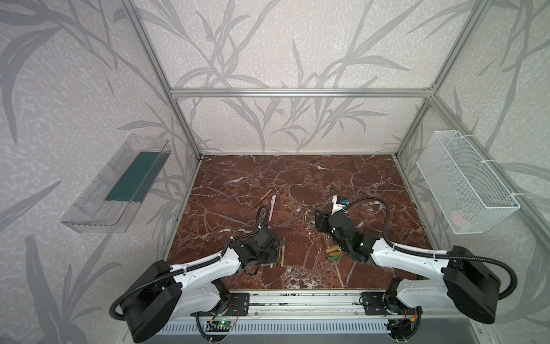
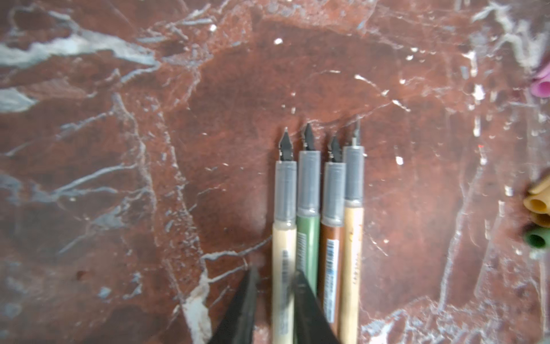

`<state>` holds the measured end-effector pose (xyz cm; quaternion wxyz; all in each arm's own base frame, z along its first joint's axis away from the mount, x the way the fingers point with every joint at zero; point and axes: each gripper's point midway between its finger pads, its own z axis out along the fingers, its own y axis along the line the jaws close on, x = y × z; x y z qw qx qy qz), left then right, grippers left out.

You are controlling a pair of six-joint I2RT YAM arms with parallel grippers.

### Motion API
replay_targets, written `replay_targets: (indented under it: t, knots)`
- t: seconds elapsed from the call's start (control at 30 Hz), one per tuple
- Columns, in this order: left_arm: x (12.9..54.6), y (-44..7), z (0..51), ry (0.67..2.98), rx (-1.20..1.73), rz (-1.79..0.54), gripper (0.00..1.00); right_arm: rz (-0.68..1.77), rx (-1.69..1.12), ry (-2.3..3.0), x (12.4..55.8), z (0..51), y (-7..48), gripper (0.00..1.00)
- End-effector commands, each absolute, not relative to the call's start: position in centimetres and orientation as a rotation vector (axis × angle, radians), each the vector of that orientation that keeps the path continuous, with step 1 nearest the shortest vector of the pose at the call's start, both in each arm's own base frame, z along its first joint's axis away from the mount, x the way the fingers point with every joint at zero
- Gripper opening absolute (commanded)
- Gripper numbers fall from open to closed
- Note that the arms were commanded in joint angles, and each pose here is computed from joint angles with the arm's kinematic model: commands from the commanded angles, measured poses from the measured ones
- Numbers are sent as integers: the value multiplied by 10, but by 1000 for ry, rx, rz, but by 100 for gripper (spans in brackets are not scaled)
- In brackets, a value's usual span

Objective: Insert the pens into the pen caps
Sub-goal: 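Grasp the beige pen with the left gripper while the right moves away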

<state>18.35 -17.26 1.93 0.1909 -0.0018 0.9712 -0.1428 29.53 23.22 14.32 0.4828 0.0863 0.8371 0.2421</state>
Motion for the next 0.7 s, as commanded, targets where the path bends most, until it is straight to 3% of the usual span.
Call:
replay_targets:
  t: [0.0, 0.27, 0.53, 0.67]
  knots:
    - [191, -167, 23, 2703, -34, -317, 19, 574, 238, 2010, 294, 150, 222, 56]
    - [194, -169, 29, 2697, -4, -287, 16, 563, 237, 2008, 292, 153, 217, 55]
    - [188, -165, 26, 2740, 110, -49, 16, 444, 245, 2052, 287, 143, 200, 55]
    - [184, -163, 17, 2761, 143, 42, 21, 396, 258, 2037, 280, 144, 182, 56]
